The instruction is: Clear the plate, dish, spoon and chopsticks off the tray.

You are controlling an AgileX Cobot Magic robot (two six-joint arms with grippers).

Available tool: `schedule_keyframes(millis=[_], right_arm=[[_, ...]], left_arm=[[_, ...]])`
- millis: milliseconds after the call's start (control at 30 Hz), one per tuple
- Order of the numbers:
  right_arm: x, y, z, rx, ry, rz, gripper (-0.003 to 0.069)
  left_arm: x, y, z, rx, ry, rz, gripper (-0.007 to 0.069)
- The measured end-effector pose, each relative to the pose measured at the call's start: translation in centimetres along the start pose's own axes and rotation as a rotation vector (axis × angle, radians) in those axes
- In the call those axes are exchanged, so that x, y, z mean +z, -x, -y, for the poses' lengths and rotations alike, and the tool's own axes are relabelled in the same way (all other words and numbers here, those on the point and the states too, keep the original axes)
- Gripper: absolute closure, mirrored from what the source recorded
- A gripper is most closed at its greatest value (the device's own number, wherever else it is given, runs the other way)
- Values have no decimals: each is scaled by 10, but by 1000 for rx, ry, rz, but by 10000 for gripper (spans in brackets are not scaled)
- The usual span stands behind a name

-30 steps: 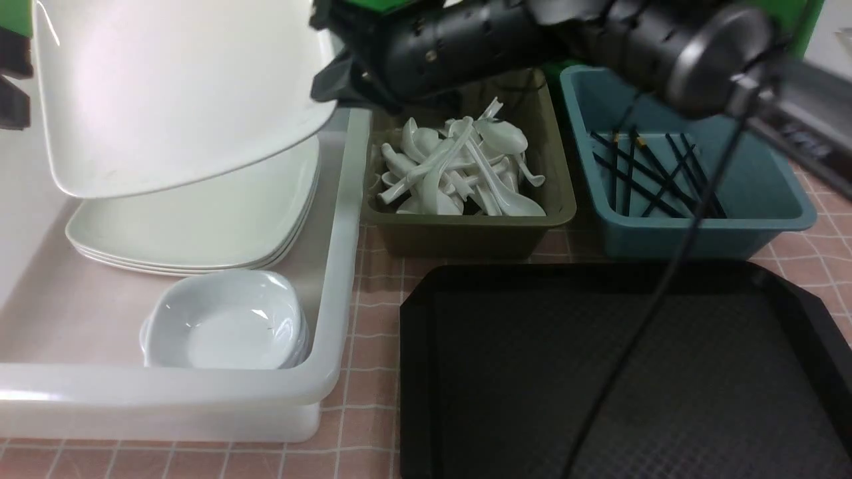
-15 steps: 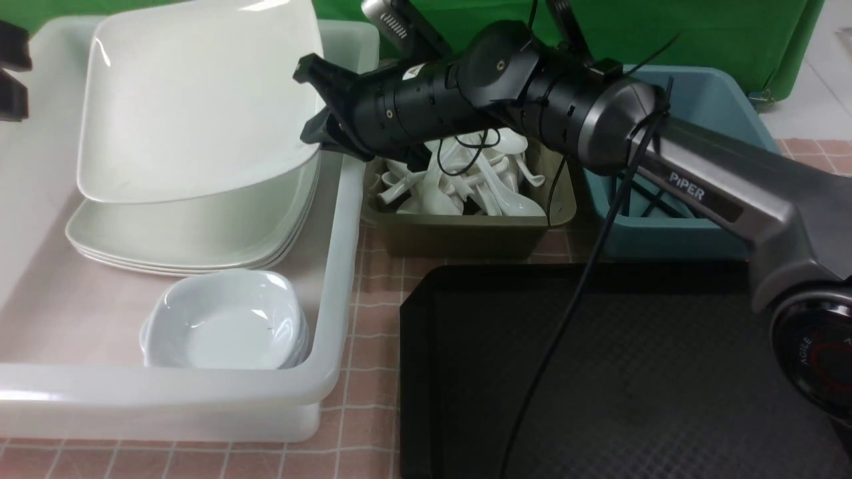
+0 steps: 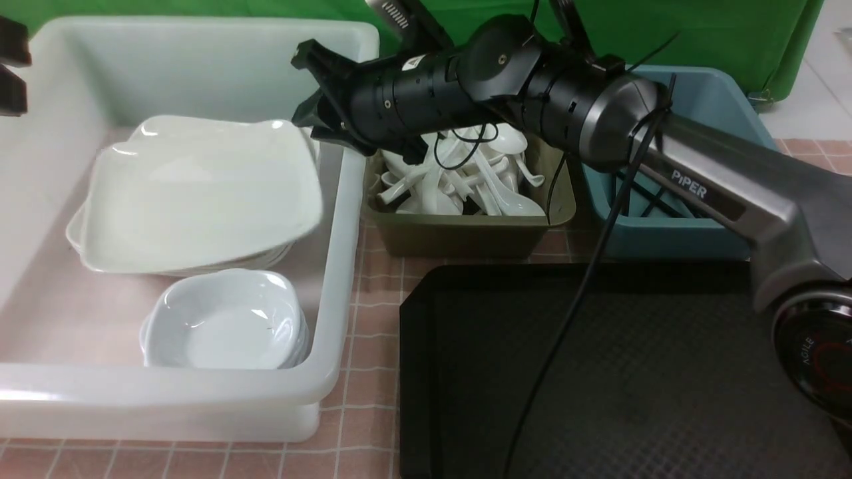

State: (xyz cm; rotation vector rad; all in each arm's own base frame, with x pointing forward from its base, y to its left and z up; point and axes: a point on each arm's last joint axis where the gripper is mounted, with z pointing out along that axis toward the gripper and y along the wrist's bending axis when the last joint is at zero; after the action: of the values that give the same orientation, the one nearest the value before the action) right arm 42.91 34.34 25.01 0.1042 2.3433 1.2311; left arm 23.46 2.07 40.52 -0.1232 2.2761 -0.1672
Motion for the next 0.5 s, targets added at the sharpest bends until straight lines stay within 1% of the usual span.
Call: schedule_keyframes(millis=[200, 367, 400, 467, 500], right_arm=[[-2, -4, 1, -16, -12, -58, 417], [-30, 6, -2, -193, -32, -155, 417], [-45, 11, -6, -259, -40, -185, 418], [-63, 18, -10, -320, -57, -200, 422], [-93, 28, -14, -410, -97, -238, 463]], left_arm=[[0, -1, -2, 16, 19, -11, 626], [5, -7, -4, 25, 29, -97, 626], [9, -8, -5, 24, 30, -119, 626], [13, -9, -6, 22, 31, -138, 626], [24, -10, -8, 16, 31, -174, 626]])
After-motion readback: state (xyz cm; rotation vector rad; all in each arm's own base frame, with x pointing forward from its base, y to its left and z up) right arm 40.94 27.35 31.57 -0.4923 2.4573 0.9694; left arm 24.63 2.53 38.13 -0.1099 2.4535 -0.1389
